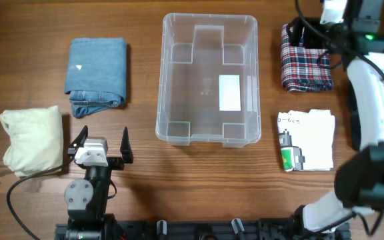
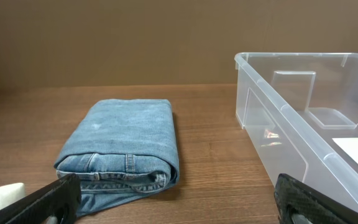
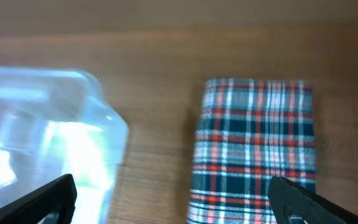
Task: Pack container
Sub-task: 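Raise the right gripper and reach toward the plaid cloth, then grasp the plaid cloth with the right gripper and lift it, then carry the plaid cloth over the clear container with the right gripper, then lower the plaid cloth into the container's left side and release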
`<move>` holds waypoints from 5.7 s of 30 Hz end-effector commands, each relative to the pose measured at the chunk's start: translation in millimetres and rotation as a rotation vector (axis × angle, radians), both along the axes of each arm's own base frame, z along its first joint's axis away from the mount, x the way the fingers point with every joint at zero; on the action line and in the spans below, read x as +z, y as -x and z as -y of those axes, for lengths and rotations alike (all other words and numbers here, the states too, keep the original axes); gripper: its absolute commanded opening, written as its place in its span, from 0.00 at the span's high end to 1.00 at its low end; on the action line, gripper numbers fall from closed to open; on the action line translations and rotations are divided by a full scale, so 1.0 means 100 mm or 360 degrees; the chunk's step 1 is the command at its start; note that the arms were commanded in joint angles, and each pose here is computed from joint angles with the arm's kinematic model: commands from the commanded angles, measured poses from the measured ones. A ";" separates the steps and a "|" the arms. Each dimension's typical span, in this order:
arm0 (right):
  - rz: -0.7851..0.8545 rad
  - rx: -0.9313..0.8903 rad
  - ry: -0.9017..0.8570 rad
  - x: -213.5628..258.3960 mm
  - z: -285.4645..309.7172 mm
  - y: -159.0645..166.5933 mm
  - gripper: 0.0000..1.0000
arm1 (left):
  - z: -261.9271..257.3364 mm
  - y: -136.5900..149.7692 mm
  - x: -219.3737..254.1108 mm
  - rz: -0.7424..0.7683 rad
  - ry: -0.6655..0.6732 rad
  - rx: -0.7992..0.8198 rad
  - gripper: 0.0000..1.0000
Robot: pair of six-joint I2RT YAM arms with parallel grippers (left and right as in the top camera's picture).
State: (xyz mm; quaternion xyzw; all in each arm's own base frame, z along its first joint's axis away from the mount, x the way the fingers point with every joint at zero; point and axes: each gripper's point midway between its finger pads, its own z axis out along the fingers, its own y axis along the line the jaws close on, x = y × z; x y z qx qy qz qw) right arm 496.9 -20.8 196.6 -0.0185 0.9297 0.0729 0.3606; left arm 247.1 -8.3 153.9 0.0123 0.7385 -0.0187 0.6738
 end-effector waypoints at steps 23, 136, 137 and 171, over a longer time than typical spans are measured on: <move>-0.0572 -0.0043 0.0881 -1.79 0.40 -0.11 0.00 | -0.02 0.00 -0.03 -0.0013 -0.0023 0.0014 0.00; 0.0126 -0.0037 -0.0097 -0.47 -2.94 0.06 0.21 | -0.02 0.00 -0.03 -0.0013 -0.0023 0.0014 0.00; 0.0124 -0.0039 -0.0094 -0.48 -2.93 0.07 0.20 | -0.02 0.00 -0.03 -0.0013 -0.0023 0.0014 0.00; -0.0234 -0.0202 -0.0132 -1.54 -2.77 0.05 0.70 | -0.02 0.00 -0.03 -0.0013 -0.0023 0.0014 0.00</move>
